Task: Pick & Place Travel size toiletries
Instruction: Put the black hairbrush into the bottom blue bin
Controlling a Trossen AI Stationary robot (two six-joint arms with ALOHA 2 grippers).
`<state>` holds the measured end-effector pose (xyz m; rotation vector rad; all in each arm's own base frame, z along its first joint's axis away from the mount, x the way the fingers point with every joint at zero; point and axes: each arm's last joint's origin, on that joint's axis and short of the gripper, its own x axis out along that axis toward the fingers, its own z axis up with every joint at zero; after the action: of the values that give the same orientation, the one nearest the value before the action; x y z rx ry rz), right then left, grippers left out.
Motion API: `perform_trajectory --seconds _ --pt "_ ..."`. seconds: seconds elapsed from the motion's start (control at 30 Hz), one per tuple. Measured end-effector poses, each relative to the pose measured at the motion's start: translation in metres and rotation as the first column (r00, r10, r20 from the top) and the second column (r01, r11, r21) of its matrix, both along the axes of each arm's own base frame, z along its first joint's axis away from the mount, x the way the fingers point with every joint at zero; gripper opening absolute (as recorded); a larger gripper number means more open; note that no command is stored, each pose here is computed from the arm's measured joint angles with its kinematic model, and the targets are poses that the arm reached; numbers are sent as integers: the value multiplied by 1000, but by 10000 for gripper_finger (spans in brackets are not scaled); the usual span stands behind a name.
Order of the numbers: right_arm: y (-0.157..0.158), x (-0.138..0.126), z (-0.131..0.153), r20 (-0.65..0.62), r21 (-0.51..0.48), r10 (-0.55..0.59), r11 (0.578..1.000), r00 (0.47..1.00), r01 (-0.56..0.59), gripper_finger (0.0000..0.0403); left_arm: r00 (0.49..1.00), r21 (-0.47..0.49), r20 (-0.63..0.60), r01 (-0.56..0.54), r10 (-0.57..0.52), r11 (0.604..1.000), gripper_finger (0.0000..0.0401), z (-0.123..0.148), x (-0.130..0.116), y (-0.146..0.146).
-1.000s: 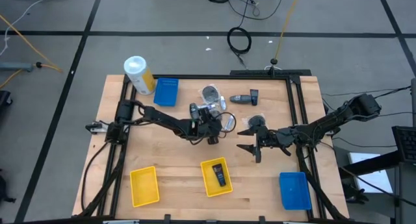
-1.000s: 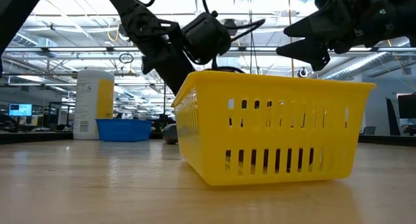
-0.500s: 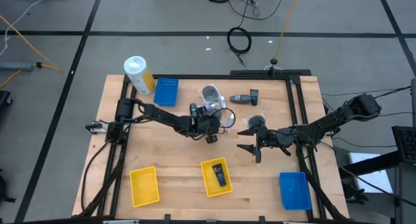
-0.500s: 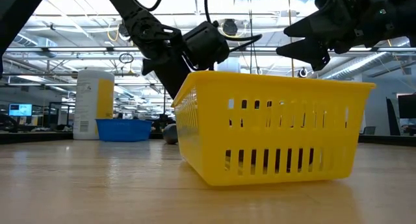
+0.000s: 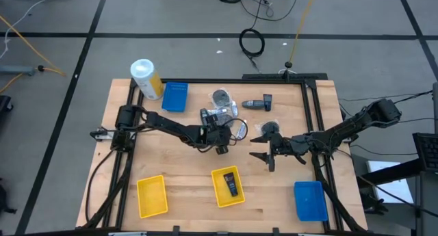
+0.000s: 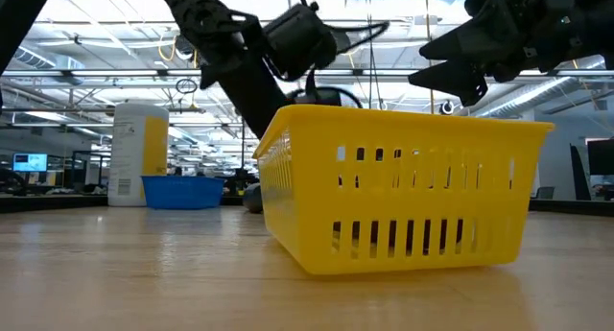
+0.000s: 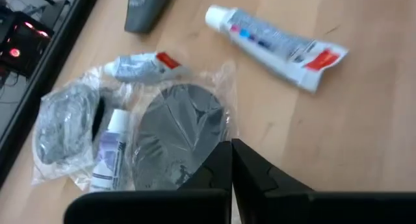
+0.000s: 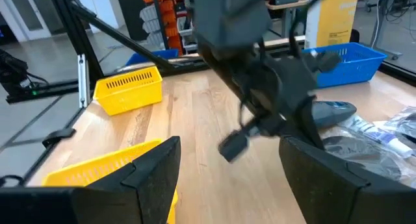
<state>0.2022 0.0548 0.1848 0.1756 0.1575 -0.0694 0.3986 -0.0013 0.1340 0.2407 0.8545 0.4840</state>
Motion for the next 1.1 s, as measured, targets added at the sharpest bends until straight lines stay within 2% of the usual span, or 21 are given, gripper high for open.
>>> perform_trajectory --seconds 0.17,0.37,0.47,0.67,0.8,0.93,1.1 --pt "1 0 -7 -57 -61 10 998 998 -13 254 997 -27 65 32 -30 999 4 25 -3 -12" --pt "2 5 -11 -47 -59 7 998 999 -10 254 995 -81 70 78 -72 994 21 19 0 -6" --pt "2 6 -9 -26 -52 7 999 1000 -9 254 997 -99 57 57 -51 993 64 7 3 6" --pt "2 6 -6 -1 -44 8 999 1000 -8 254 996 -145 86 -8 21 989 178 -12 9 36" --pt "2 6 -7 -7 -46 8 999 1000 -8 254 991 -125 74 -102 112 987 221 -21 7 47" --pt "2 6 -7 -11 -47 8 999 1000 -8 254 993 -89 65 -93 99 992 214 -24 9 49" --pt "2 6 -7 -11 -44 7 999 1000 -8 254 996 -106 45 -69 74 992 140 -29 9 49"
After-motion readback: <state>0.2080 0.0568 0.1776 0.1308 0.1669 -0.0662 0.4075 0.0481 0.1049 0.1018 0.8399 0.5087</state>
